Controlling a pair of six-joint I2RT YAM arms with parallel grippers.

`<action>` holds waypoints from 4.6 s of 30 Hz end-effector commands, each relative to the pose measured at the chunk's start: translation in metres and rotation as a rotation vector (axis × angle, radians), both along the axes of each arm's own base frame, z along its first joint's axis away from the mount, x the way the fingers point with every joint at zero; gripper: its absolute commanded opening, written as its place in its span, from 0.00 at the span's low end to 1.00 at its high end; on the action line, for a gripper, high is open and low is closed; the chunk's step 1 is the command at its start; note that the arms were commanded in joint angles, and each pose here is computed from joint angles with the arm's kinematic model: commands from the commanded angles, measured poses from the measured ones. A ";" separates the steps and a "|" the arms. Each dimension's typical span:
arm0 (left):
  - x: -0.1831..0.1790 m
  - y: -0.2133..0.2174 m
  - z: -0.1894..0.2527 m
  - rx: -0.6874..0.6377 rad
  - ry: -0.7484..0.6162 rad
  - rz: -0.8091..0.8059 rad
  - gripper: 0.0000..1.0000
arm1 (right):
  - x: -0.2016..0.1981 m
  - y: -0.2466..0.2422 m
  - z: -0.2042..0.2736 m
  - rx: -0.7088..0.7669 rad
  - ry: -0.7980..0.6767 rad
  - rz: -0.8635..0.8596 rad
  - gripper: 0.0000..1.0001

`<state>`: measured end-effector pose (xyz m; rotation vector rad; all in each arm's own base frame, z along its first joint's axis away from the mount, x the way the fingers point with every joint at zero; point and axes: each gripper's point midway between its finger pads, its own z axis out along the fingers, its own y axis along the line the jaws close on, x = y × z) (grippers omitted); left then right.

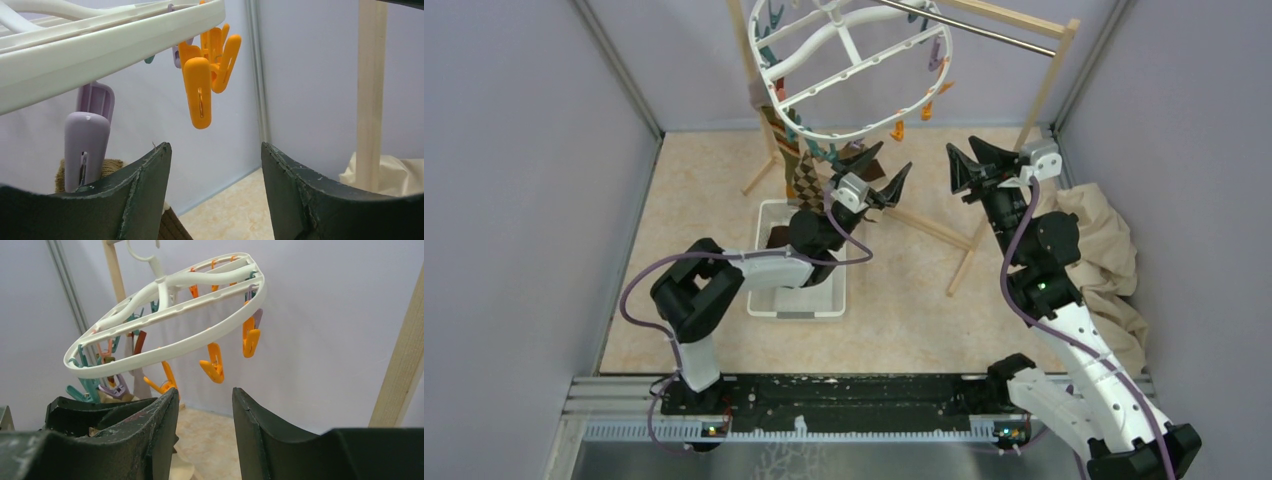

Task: Clip the socks to the hanger
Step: Open the clamp at the hanger.

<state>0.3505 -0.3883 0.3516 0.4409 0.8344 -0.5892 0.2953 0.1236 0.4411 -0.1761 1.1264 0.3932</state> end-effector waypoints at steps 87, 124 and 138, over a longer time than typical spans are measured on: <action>-0.003 -0.021 0.047 -0.056 0.048 -0.096 0.00 | -0.009 0.040 0.003 -0.130 -0.035 0.216 0.40; -0.063 -0.024 0.048 0.137 0.093 -0.352 0.00 | 0.026 0.075 0.007 -0.256 -0.003 0.256 0.61; -0.085 -0.014 0.056 0.146 0.082 -0.409 0.00 | 0.026 0.069 0.005 -0.239 0.010 0.229 0.00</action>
